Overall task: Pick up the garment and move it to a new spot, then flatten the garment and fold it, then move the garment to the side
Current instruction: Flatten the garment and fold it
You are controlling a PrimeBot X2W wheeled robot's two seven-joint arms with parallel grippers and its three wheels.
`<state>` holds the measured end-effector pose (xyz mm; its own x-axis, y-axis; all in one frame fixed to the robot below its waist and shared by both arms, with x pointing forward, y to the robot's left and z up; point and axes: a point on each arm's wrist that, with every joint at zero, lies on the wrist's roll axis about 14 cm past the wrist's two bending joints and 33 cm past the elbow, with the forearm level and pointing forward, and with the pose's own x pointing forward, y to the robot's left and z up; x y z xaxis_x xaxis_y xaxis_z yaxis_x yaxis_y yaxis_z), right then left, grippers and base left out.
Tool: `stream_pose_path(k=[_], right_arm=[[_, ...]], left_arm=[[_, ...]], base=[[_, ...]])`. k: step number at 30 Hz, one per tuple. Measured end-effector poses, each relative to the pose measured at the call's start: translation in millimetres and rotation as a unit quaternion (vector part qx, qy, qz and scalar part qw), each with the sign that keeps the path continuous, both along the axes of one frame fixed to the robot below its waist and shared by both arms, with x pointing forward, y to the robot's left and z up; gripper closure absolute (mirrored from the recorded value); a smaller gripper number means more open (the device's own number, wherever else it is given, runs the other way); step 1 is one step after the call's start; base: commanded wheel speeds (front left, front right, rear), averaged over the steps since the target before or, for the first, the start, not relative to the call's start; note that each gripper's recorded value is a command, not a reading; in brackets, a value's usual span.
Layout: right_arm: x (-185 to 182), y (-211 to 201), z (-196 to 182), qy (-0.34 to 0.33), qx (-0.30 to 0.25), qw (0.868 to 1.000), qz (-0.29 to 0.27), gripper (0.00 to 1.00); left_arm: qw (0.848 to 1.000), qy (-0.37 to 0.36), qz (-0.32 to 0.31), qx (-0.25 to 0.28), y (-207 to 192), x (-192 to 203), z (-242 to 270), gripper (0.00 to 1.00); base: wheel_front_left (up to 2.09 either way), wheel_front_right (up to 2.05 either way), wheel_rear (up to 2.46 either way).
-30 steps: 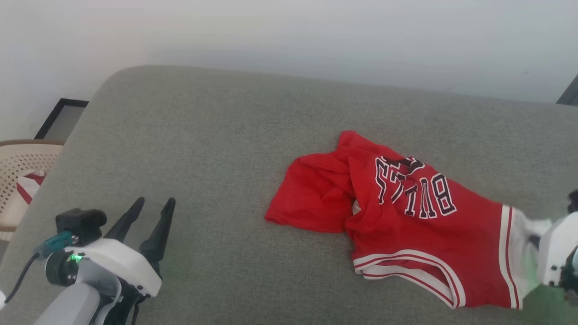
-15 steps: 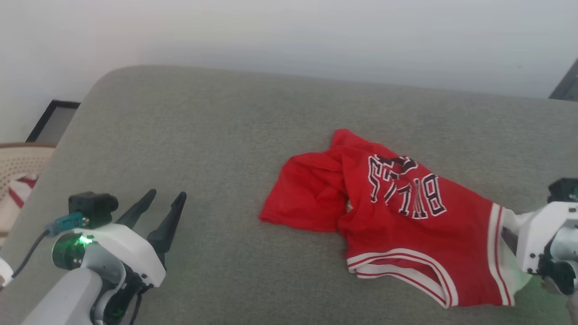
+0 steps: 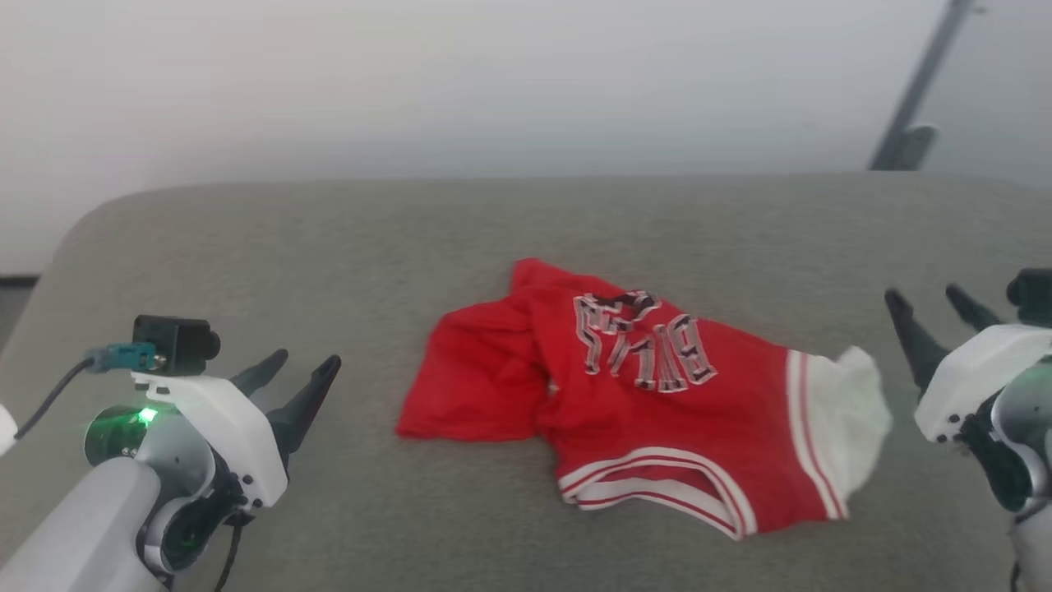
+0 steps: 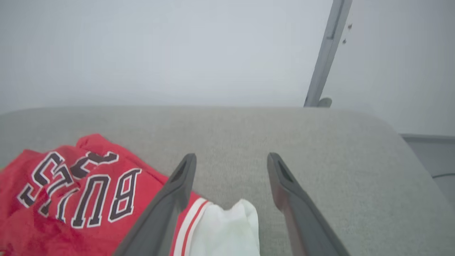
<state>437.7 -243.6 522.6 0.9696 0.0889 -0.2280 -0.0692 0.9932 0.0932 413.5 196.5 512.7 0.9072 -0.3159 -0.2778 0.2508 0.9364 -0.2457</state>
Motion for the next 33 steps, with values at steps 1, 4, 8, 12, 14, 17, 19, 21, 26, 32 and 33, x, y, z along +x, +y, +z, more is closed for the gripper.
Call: stream_pose_path(k=[1,4,8,12,14,17,19,21,26,32,33], right_arm=[[-2.8,-4.4,9.8,-0.027,0.003,1.000,-0.010,0.00],[-15.0,-13.1,32.3,-0.098,0.000,0.995,-0.032,0.00],[-34.3,-26.1,48.9,-0.161,-0.007,0.985,-0.065,0.00],[-52.2,-37.1,46.0,-0.172,-0.013,0.981,-0.093,0.00],[-58.3,-42.9,42.4,-0.169,-0.013,0.980,-0.107,0.00],[-63.0,-47.7,34.6,-0.159,-0.014,0.980,-0.119,0.00],[-63.8,-49.8,30.7,-0.154,-0.012,0.980,-0.125,0.00],[-63.8,-51.6,26.4,-0.148,-0.011,0.980,-0.130,0.00],[-63.7,-55.0,15.5,-0.133,-0.011,0.981,-0.140,0.00],[-60.8,-56.9,8.1,-0.122,-0.013,0.982,-0.144,0.00],[-60.0,-56.5,8.2,-0.123,-0.013,0.982,-0.144,0.00]], left_arm=[[1.000,0.007,-0.008,0.002,-5.3,2.1,-0.8,0.00],[0.999,0.036,-0.033,0.005,-21.2,7.7,-6.3,0.00],[0.995,0.081,-0.063,0.018,-41.2,14.7,-18.6,0.00],[0.985,0.142,-0.086,0.037,-57.7,17.2,-39.0,0.00],[0.979,0.175,-0.094,0.044,-63.9,18.6,-50.1,0.00],[0.967,0.228,-0.098,0.055,-68.5,19.9,-69.1,0.00],[0.959,0.255,-0.102,0.066,-69.8,21.2,-82.0,0.00],[0.952,0.281,-0.101,0.072,-70.0,23.7,-94.0,0.00],[0.931,0.342,-0.091,0.092,-67.2,25.3,-125.6,0.00],[0.922,0.362,-0.089,0.102,-68.0,36.3,-140.5,0.00],[0.921,0.366,-0.088,0.102,-68.2,36.7,-142.4,0.00]], base=[[0.00,0.00,0.00],[0.00,0.00,0.00],[0.00,0.00,0.00],[0.00,0.00,0.00],[0.00,0.00,0.00],[0.00,0.00,0.00],[0.00,0.00,0.00],[0.00,0.00,0.00],[0.00,0.00,0.00],[0.00,0.00,0.00],[0.00,0.00,0.00]])
